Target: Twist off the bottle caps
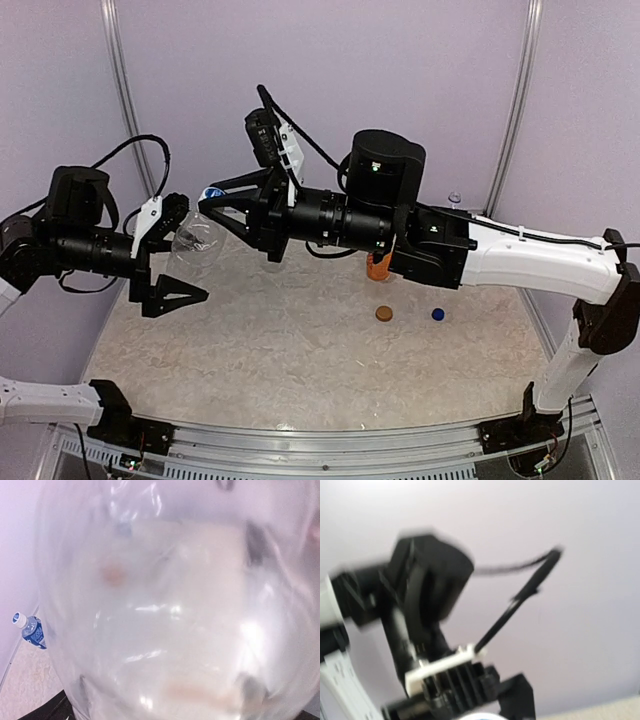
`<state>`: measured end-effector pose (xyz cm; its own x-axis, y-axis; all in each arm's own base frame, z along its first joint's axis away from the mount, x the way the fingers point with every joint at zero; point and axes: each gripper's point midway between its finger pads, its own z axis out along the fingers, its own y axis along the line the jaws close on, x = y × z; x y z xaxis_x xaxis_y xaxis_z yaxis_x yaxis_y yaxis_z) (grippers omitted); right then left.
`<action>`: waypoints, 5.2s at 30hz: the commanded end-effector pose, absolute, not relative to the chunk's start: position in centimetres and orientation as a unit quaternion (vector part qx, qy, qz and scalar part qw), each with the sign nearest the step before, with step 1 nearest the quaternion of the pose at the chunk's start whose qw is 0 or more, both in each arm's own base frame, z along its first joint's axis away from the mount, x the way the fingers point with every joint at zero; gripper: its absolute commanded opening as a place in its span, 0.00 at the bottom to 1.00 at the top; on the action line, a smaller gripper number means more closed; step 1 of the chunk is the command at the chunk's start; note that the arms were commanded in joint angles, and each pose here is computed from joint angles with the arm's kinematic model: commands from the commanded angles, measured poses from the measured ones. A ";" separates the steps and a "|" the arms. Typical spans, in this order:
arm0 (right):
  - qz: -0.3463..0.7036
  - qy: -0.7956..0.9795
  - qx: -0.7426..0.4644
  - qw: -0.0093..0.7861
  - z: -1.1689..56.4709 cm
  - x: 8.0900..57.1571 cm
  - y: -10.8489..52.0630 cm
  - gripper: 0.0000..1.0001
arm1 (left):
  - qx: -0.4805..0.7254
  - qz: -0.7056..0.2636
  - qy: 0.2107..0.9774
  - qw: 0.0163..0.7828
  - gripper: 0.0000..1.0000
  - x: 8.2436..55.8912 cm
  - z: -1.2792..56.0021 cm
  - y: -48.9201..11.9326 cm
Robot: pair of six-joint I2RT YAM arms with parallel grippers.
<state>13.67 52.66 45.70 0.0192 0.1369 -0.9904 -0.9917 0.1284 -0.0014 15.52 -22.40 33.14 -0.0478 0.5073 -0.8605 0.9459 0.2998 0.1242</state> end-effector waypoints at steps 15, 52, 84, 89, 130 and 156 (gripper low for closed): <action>0.538 0.518 -0.343 0.570 47.6 16.1 50.2 0.01 | 0.511 -0.262 0.641 0.509 0.51 16.1 37.5 -22.7; 0.570 0.630 -0.319 0.419 41.9 21.0 50.1 0.60 | 0.584 0.406 0.358 0.605 0.40 27.6 40.7 -18.7; -0.009 0.336 -0.757 0.560 33.3 10.2 53.3 0.00 | 0.722 -0.145 0.557 0.384 0.29 10.5 33.0 -19.1; -0.177 0.242 -0.768 0.566 33.3 10.2 53.3 0.00 | 0.725 -0.167 0.559 0.366 0.28 9.5 32.6 -19.0; 0.552 0.650 -0.319 0.413 40.9 19.9 50.3 0.66 | 0.620 0.225 0.518 0.545 0.29 25.1 35.2 -18.2; 0.345 0.555 -0.574 0.493 36.7 13.5 52.4 0.00 | 0.684 -0.007 0.570 0.456 0.25 17.1 33.4 -19.1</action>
<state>17.82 51.11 39.93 -0.2706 -0.0722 -0.9600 -0.9498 0.1829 0.2540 22.69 -17.99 34.02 0.3449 0.8695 -0.3536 0.5786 0.0997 0.8095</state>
